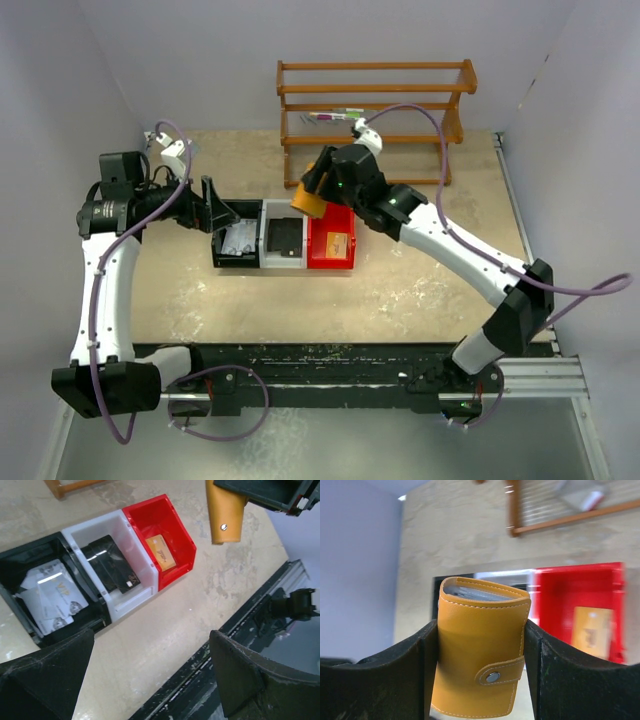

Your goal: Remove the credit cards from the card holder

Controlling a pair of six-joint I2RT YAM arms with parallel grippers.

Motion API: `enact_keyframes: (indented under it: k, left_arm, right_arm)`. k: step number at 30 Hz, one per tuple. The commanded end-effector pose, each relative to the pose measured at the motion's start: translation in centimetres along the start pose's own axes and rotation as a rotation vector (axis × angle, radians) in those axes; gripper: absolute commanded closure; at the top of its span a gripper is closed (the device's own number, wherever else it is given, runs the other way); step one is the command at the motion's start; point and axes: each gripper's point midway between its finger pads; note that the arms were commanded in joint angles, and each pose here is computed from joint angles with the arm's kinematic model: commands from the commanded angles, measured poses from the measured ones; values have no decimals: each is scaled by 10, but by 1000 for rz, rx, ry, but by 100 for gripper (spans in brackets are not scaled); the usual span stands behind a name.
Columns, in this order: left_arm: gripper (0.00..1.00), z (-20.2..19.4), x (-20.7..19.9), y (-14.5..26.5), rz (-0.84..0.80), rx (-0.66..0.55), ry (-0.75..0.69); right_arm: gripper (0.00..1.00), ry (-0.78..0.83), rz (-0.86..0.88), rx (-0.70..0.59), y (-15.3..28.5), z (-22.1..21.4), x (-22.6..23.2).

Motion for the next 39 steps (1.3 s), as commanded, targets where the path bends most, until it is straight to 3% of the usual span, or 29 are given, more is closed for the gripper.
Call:
enact_keyframes:
  k: [1, 8, 16, 24, 31, 35, 39]
  left_arm:
    - [1, 1, -16, -7, -122, 0, 89]
    - [1, -2, -29, -5, -192, 5, 124]
    - [1, -3, -28, -6, -190, 4, 121]
    - [28, -6, -30, -6, -210, 20, 125]
    - [72, -9, -34, -1, -210, 33, 104]
    - [95, -10, -30, 0, -178, 47, 89]
    - [100, -5, -23, 3, -123, 45, 63]
  right_arm:
    - [40, -53, 168, -44, 10, 19, 73]
    - [40, -54, 304, -59, 20, 16, 149]
    - [40, -67, 402, -76, 37, 13, 191]
    - [39, -84, 442, -76, 47, 8, 208]
    - [37, -73, 453, -90, 50, 9, 210]
    - [25, -50, 489, -45, 55, 3, 210]
    - [14, -9, 491, -37, 61, 8, 197]
Point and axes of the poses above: each gripper's point midway between its finger pads, its own y axis back along the fingers, its own x axis along the line the jaws close on, z = x × y, and after that the axes turned 14 degrees about y, right-handed
